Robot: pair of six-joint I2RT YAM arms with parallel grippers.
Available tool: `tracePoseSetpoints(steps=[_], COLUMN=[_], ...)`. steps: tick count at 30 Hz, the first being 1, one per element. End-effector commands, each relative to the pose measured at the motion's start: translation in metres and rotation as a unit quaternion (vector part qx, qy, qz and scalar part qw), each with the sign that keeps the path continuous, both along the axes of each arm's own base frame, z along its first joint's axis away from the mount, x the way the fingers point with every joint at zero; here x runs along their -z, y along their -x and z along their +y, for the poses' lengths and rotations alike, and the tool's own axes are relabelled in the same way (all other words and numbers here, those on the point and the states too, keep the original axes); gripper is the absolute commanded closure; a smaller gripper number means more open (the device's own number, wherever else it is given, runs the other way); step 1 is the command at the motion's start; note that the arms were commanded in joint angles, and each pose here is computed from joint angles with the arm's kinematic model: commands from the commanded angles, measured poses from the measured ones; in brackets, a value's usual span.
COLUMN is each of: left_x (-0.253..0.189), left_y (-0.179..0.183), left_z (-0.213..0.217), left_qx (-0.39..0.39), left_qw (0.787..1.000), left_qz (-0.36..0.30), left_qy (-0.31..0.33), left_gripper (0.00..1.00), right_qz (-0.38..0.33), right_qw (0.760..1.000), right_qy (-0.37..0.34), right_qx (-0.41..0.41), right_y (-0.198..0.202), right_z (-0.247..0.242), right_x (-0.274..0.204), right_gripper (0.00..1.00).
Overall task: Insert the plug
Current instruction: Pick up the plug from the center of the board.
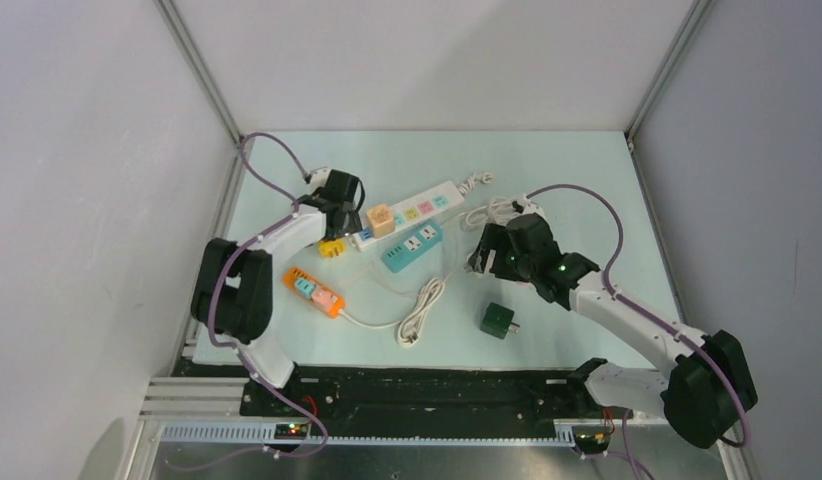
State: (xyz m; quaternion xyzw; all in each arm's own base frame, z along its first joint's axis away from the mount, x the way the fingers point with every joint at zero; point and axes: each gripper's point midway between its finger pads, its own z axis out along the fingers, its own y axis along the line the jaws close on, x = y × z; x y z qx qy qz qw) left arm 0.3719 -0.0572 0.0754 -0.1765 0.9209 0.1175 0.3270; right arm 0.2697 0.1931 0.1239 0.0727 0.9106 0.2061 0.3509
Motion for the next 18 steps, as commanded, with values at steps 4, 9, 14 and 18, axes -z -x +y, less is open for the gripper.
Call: tracePoseSetpoints(steps=[4,9,14,18], left_x=[0.015,0.025,0.033,0.027], left_y=[-0.024,-0.013,-0.005,0.001], left_z=[-0.004,0.002,0.001,0.002], left_qx=[0.005,-0.009,-0.012,-0.003], left_qw=[1.000,1.000,1.000,1.000], left_qz=[0.000,0.005,0.006,-0.003], left_qy=[0.016,0.012,0.021,0.024], left_gripper=[0.02,0.11,0.33,0.53], right_qz=[-0.054,-0.052,-0.049,-0.046], right_qw=[0.997,0.997,0.997,0.996], right_qy=[-0.048,-0.049,-0.053,-0.067], right_qx=[-0.030,-0.026,-0.023,-0.035], right_y=[-0.004,-0.006,-0.008,-0.005], right_z=[0.006,0.003,0.005,0.010], right_x=[-0.040,-0.039,-0.038,-0.041], right_gripper=[0.18,0.18,0.18,0.18])
